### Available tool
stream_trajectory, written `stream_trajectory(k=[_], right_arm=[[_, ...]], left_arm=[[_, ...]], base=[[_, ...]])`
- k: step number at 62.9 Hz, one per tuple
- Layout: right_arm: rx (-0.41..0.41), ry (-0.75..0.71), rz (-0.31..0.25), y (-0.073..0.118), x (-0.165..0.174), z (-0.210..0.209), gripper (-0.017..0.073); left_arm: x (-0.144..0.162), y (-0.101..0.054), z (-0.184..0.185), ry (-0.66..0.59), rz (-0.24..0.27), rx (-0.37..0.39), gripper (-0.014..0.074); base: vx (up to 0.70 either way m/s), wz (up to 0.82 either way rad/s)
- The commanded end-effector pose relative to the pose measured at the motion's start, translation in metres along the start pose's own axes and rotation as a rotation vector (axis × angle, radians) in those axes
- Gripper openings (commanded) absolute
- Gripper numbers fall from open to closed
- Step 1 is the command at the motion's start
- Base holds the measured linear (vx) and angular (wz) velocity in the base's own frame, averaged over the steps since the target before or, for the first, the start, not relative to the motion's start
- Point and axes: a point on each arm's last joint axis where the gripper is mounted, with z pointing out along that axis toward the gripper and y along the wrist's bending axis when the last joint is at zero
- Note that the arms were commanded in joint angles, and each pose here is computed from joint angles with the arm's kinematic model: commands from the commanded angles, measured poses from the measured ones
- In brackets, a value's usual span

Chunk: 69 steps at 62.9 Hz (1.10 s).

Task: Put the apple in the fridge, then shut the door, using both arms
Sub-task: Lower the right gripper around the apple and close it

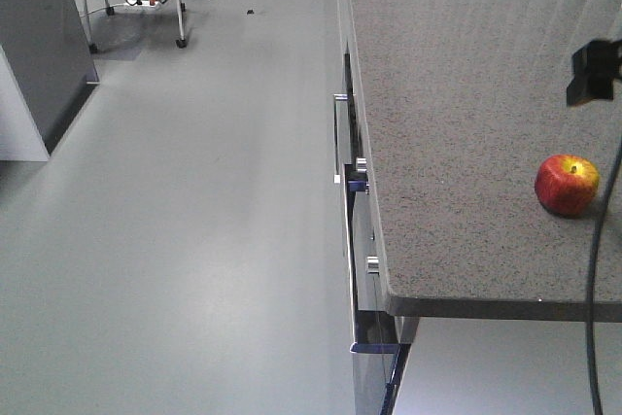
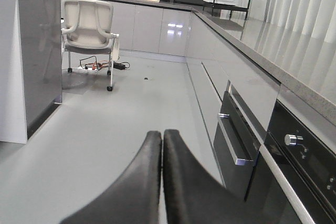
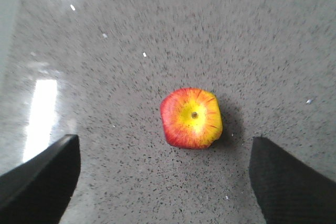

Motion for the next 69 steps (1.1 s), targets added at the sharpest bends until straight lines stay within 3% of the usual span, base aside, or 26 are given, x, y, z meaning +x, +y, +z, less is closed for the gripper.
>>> stream_trajectory(k=[1,17,69], right_arm=[[0.017,-0.076,0.003,-0.006,-0.011,-0.003,0.0615],[0.050,-0.013,-0.020,-0.011,-0.012,0.033,0.0607],[0.055,0.029,-0.027,-0.015,-0.011,0.074,0.0594]], left_arm=[[0.000,-0.001,0.000,-0.057,-0.004,0.018,-0.0006],[0.000,-0.001,0.000,-0.057,-0.004,0.018,-0.0006],[0.000,-0.001,0.000,-0.057,-0.004,0.018,-0.0006]], base=[[0.00,0.00],[0.00,0.00],[0.00,0.00]])
